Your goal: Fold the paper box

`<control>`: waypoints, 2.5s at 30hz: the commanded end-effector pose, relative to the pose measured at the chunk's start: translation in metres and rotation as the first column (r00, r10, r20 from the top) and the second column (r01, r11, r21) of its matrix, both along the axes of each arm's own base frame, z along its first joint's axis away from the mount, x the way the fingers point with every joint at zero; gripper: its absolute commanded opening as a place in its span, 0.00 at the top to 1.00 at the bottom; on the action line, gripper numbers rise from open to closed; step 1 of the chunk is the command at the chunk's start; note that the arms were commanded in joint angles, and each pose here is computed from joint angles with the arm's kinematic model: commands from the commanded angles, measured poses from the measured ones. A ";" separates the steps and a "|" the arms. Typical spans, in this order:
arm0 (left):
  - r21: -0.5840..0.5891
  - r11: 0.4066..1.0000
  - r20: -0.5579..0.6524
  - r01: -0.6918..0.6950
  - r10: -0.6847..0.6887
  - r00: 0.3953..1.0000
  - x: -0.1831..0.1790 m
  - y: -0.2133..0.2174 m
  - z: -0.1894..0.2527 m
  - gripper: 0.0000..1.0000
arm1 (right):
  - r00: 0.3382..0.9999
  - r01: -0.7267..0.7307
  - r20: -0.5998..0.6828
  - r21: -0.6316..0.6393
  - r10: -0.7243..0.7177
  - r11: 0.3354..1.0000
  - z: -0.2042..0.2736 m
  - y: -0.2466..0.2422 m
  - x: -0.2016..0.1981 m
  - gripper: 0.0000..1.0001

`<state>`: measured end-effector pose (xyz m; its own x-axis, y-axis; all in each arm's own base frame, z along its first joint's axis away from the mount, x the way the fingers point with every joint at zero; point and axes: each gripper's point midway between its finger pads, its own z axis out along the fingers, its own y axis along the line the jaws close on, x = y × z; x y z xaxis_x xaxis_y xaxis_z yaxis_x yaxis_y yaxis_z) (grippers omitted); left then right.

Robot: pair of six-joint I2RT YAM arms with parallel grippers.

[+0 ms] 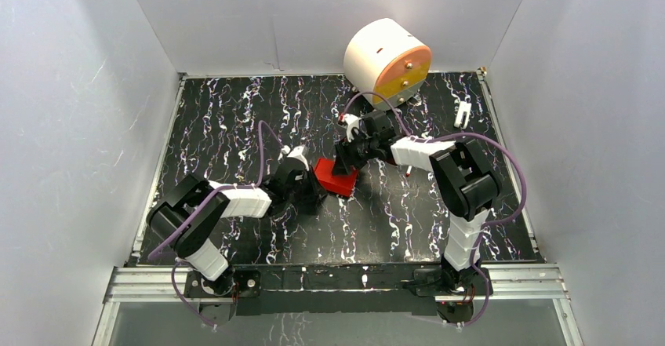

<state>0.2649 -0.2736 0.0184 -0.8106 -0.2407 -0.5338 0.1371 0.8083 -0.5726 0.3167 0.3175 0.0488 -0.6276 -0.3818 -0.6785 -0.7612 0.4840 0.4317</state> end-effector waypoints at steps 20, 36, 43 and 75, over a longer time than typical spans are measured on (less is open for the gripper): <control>0.091 0.996 -0.005 0.013 -0.013 1.000 -0.001 0.015 -0.013 0.94 | 0.983 -0.134 -0.110 0.147 0.150 0.980 0.033 0.018 -0.104 0.41; 0.142 0.983 -0.036 -0.114 0.121 0.992 -0.039 0.079 -0.016 0.78 | 0.986 -0.141 -0.058 0.177 0.153 0.974 0.055 0.022 -0.100 0.41; 0.218 0.968 -0.058 -0.125 0.141 0.988 -0.049 0.097 -0.026 0.74 | 0.985 -0.137 -0.084 0.162 0.152 0.977 0.044 0.021 -0.101 0.41; 0.196 0.963 0.010 -0.187 0.189 0.982 0.031 0.080 -0.005 0.81 | 0.984 -0.120 -0.116 0.143 0.137 0.983 0.028 0.027 -0.085 0.41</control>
